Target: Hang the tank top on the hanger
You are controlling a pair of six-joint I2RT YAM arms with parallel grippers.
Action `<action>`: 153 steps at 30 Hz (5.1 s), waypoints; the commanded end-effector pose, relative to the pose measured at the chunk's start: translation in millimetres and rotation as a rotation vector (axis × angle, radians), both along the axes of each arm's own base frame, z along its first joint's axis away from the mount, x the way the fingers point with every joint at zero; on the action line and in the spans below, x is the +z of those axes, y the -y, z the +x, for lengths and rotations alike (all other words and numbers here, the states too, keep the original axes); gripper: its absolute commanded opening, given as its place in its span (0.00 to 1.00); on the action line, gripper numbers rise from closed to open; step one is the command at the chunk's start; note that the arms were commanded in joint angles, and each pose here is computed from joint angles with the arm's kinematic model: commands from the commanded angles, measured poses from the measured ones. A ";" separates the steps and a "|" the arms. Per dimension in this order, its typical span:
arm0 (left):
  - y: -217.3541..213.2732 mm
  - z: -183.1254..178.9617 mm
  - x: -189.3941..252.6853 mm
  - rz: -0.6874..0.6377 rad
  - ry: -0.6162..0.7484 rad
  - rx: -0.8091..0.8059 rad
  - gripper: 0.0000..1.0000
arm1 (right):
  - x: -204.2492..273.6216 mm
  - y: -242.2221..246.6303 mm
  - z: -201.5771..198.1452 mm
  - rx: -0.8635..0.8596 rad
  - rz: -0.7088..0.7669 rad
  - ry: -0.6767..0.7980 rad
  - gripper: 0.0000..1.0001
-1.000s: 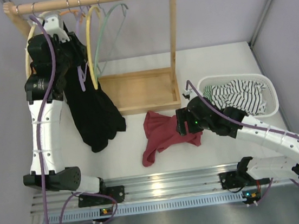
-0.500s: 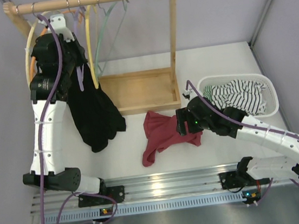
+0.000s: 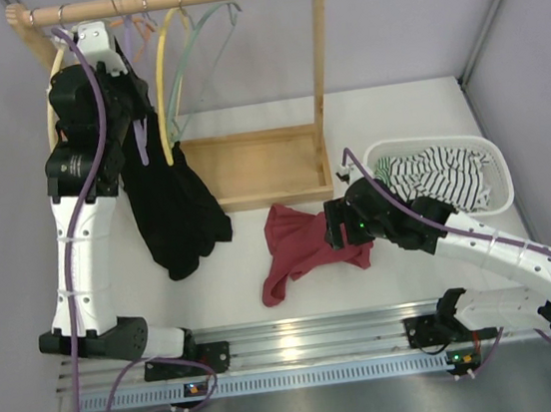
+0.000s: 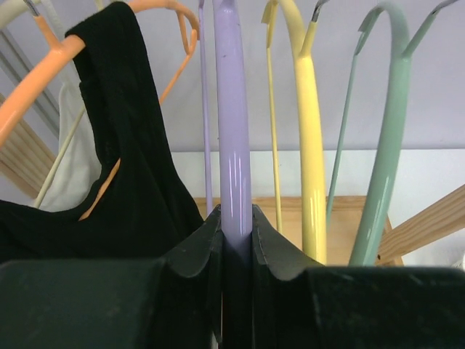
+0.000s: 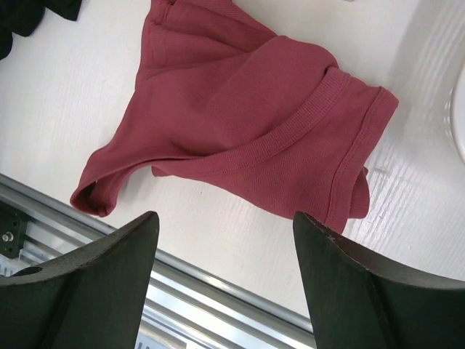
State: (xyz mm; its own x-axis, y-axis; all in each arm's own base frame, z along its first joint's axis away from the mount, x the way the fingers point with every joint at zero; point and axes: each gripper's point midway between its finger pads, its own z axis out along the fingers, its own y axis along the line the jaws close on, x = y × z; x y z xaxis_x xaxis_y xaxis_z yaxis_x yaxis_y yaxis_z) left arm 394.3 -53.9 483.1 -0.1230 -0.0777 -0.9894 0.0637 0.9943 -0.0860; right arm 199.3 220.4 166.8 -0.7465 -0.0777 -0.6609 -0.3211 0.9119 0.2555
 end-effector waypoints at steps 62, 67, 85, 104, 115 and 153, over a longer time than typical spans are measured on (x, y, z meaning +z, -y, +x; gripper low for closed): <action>45.1 -225.9 -223.7 -0.406 -0.366 -0.281 0.00 | -17.4 2.3 7.0 -0.004 -0.061 -0.019 0.75; 61.6 -231.6 -233.7 -0.427 -0.383 -0.388 0.00 | -19.6 5.5 10.5 -0.031 -0.073 -0.011 0.75; 94.1 -260.0 -224.0 -0.439 -0.416 -0.657 0.00 | -33.2 20.8 75.9 -0.192 -0.096 -0.078 0.49; 109.0 -267.5 -220.4 -0.418 -0.468 -0.761 0.00 | -99.9 23.7 102.6 -0.244 -0.128 -0.175 0.43; 122.6 -274.9 -205.0 -0.418 -0.501 -0.859 0.00 | -74.4 41.4 101.4 -0.282 -0.147 -0.101 0.05; 152.3 -272.4 -214.1 -0.470 -0.547 -1.036 0.00 | 25.2 18.8 48.4 -0.147 -0.019 0.066 0.00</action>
State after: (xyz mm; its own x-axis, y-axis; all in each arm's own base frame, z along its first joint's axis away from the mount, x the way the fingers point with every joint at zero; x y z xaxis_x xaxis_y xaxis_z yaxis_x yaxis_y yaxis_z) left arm 118.0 -196.9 251.3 -0.7695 -0.0169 -0.6384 0.5671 0.4417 -0.6952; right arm 246.8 189.9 158.7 -0.7552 0.0017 -0.6555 -0.1558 0.9709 0.1820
